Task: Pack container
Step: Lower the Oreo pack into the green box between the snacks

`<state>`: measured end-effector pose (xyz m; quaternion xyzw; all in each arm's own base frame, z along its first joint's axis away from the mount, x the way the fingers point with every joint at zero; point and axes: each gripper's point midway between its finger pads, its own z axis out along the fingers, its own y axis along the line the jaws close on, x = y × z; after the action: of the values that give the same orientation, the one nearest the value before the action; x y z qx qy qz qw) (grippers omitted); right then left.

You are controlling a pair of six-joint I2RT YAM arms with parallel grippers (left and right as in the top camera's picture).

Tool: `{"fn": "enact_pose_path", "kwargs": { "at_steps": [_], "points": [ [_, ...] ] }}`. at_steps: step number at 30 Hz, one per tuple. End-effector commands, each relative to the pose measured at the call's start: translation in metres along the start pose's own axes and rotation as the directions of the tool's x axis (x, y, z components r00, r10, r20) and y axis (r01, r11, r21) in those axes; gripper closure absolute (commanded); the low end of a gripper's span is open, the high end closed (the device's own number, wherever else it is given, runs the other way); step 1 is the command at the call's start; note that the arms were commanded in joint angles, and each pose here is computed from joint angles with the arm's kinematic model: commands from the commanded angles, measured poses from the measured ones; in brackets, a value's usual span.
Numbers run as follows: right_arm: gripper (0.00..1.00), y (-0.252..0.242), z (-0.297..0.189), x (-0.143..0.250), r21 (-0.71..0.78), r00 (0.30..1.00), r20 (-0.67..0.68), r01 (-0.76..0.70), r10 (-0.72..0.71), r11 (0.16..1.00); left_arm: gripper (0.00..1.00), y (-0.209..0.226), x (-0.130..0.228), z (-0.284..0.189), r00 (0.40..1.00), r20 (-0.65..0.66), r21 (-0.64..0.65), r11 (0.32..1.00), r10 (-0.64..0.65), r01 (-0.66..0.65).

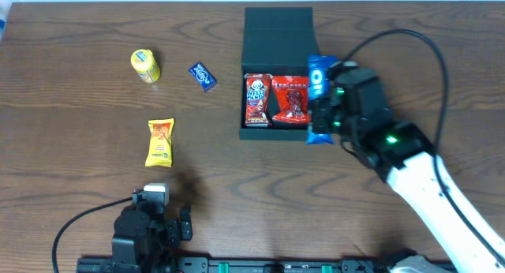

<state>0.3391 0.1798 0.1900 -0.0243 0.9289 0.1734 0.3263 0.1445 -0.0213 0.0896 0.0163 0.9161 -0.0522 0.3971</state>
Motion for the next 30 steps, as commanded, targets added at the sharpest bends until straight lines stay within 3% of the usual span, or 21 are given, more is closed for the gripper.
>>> {"fn": "enact_pose_path", "kwargs": {
  "at_steps": [1,11,30],
  "points": [
    [0.99,0.021,0.019,-0.009,-0.008,0.996,-0.018,-0.088,0.087,0.996,0.04,0.004,0.014,0.007,0.999,-0.045,-0.018,1.000,-0.016,0.015],
    [0.99,0.039,0.087,-0.025,0.021,0.992,-0.085,-0.091,0.092,0.996,0.05,0.004,0.014,0.007,0.999,-0.045,-0.018,1.000,-0.016,0.015],
    [0.99,0.015,0.151,0.016,0.094,0.969,-0.221,-0.094,0.113,0.991,0.04,0.004,0.014,0.007,0.999,-0.045,-0.018,1.000,-0.016,0.015]
  ]
}}
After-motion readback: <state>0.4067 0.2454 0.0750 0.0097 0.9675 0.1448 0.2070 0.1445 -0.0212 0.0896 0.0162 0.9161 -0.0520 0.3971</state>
